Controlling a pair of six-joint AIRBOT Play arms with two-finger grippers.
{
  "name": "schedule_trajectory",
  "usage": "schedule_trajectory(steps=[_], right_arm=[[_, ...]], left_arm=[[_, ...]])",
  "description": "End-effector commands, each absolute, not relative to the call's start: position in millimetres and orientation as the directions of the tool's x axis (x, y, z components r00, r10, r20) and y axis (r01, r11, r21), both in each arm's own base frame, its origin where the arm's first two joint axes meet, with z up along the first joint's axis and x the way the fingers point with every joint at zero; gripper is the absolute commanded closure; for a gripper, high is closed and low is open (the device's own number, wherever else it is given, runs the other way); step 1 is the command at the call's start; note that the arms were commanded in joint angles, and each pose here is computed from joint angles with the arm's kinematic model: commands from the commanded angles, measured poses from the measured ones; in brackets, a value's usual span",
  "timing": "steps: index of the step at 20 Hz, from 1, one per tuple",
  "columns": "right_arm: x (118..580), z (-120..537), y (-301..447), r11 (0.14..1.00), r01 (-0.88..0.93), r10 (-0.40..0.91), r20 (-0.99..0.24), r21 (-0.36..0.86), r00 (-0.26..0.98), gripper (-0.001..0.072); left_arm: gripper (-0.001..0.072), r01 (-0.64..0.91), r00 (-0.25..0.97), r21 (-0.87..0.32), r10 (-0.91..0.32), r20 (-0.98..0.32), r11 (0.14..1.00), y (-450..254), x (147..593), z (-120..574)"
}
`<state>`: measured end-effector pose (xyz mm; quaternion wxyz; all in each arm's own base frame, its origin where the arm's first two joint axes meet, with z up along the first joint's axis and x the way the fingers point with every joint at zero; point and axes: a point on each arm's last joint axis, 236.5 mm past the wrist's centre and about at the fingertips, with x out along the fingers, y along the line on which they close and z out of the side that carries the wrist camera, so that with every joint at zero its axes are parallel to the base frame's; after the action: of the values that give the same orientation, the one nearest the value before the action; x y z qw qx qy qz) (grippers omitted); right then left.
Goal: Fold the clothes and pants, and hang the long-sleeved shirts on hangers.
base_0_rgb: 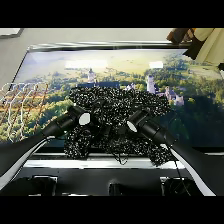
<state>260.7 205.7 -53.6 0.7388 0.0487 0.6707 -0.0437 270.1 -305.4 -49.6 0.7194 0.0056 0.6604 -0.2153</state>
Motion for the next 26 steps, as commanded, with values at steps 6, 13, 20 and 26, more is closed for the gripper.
schedule_trajectory(steps=[6, 13, 20, 26], right_arm=[[259.2, -53.3, 204.9, 0.989, 0.148, -0.002, -0.996, 0.011, 0.091, 0.048], [249.2, -68.8, 203.5, 0.987, 0.158, -0.004, -0.999, 0.004, 0.054, 0.0522], [254.3, -64.0, 206.8, 0.982, 0.186, 0.016, -0.997, 0.031, 0.082, 0.068], [258.3, -25.1, 202.2, 0.977, 0.192, 0.059, -0.984, 0.092, 0.171, 0.0681]], left_arm=[[0.0023, 0.317, 0.036, -0.277, -0.304, -0.952, 0.907, -310.1, 270.0, -54.5], [0.0023, 0.316, 0.037, -0.278, -0.304, -0.952, 0.907, -310.2, 270.1, -54.5], [0.0023, 0.317, 0.036, -0.277, -0.304, -0.952, 0.907, -310.1, 270.0, -54.4], [0.0023, 0.32, 0.037, -0.278, -0.305, -0.952, 0.906, -310.5, 270.0, -54.2]])
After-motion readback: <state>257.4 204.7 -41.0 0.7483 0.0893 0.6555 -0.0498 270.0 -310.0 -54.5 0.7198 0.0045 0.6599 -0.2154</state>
